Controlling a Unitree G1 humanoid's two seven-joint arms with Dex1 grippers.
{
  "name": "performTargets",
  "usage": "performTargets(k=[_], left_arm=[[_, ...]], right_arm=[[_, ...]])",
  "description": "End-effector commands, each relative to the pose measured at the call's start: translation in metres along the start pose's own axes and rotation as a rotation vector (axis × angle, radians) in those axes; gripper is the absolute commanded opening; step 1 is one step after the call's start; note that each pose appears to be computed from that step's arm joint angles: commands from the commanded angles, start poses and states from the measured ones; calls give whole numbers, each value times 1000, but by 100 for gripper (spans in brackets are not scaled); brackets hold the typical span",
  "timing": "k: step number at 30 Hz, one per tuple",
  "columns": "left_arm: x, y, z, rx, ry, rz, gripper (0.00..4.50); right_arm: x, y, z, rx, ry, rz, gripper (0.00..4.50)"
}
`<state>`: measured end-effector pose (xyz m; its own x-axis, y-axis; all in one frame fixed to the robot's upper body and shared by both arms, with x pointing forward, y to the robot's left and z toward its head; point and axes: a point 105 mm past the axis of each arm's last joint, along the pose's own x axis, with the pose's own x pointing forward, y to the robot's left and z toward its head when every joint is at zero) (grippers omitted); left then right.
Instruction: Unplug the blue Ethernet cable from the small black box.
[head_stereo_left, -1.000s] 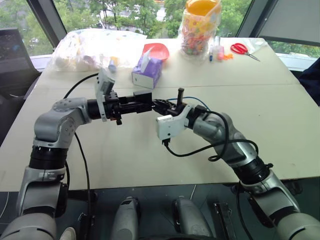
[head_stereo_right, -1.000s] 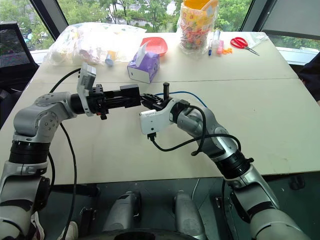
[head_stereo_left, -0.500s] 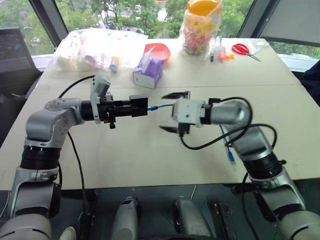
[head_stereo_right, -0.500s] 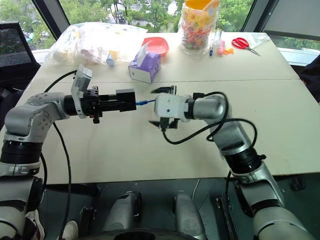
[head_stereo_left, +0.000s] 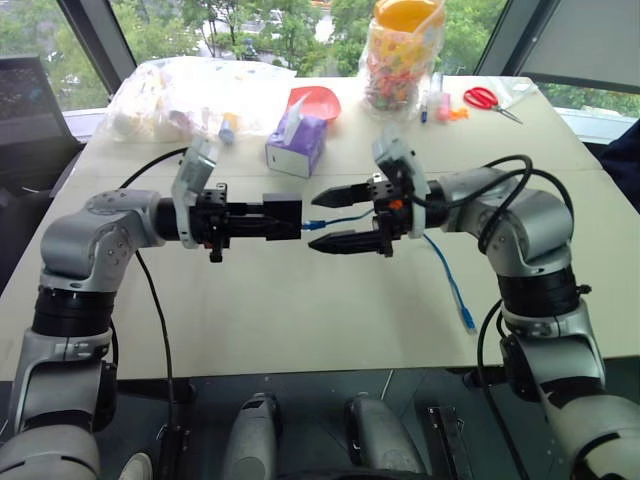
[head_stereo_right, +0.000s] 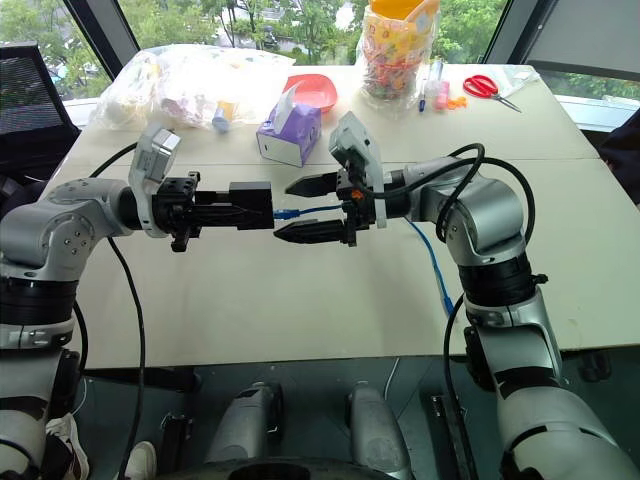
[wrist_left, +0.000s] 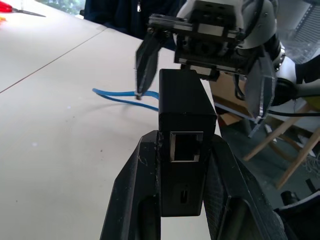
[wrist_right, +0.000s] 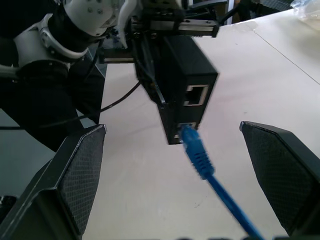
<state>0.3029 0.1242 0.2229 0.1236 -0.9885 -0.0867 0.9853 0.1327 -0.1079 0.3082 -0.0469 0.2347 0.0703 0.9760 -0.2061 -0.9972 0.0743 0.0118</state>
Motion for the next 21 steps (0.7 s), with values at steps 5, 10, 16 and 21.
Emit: performTargets(k=[5, 10, 16, 21], left_arm=[[-2, -7, 21, 76, -28, -18, 50], [-2, -7, 23, 78, -38, -11, 50], [-3, -7, 20, 80, -31, -4, 50], [-3, -8, 17, 83, -20, -2, 50]], right_arm=[[7, 9, 3, -25, 23, 71, 368], [10, 9, 1, -20, 37, 73, 216], [13, 12, 2, -13, 35, 98, 216], [12, 12, 2, -9, 36, 100, 79]])
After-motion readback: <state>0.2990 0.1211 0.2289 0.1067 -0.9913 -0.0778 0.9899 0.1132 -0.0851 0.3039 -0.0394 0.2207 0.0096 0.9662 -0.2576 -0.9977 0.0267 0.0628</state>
